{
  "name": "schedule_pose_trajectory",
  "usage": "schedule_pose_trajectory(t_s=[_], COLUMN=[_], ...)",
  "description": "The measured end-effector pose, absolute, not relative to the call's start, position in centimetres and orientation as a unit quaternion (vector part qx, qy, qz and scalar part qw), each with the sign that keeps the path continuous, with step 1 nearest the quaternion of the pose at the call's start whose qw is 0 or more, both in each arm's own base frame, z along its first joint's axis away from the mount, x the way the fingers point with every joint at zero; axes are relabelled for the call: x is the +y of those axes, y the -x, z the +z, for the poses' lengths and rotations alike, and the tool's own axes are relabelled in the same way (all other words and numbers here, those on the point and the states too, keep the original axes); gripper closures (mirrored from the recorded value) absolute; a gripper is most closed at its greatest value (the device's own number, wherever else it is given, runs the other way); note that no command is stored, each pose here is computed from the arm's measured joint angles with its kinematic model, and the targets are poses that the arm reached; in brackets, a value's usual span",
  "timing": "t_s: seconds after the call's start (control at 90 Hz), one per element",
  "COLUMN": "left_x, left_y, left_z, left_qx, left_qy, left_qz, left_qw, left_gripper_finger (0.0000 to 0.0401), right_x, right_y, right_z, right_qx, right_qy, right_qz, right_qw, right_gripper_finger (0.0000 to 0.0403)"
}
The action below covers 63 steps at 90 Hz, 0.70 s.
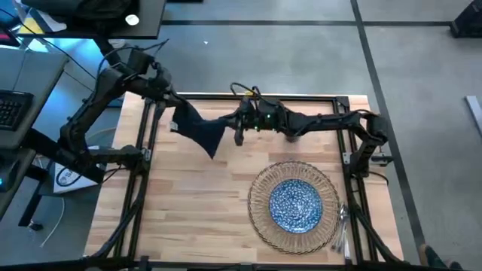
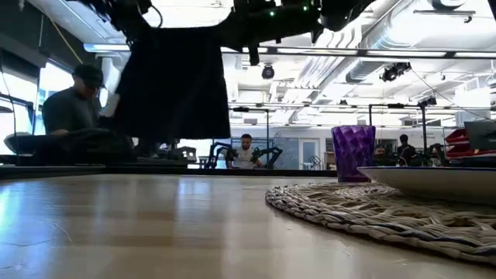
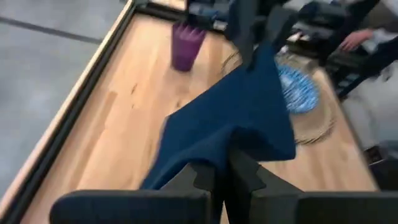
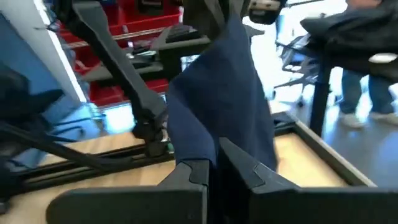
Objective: Set table place
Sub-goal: Fold the blue table napkin
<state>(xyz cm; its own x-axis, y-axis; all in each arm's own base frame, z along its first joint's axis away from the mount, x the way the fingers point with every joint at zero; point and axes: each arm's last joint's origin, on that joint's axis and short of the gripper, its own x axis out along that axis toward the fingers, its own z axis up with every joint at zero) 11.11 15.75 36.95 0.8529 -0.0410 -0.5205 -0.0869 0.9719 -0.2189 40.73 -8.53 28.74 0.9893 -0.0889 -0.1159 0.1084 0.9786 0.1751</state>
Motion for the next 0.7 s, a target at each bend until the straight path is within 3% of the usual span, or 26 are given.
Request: schedule_pose_trajectory(t_s=[0.3, 0.456, 0.7], left_x=[14.9, 14.1, 11.7], left_y=[-9.8, -9.1, -8.6], left_z=[37.1, 34.6, 30.5], left_qx=[0.228, 0.194, 0.124], left_qy=[0.128, 0.135, 0.131], left_qz=[0.007, 0.035, 0.088], left_qw=[0.965, 0.971, 0.980], left_gripper_finger=[0.0401, 0.0401, 0.0401], right_x=[-9.7, -9.6, -9.2], right_y=[-40.5, -39.7, -38.6], right_z=[29.4, 28.3, 25.1], right_qx=[0.017, -0.043, -0.016], right_qy=[-0.105, -0.116, -0.122], right_qz=[-0.024, 0.006, 0.021], right_qw=[0.994, 0.992, 0.992], right_gripper_finger=[0.0403, 0.0403, 0.0403])
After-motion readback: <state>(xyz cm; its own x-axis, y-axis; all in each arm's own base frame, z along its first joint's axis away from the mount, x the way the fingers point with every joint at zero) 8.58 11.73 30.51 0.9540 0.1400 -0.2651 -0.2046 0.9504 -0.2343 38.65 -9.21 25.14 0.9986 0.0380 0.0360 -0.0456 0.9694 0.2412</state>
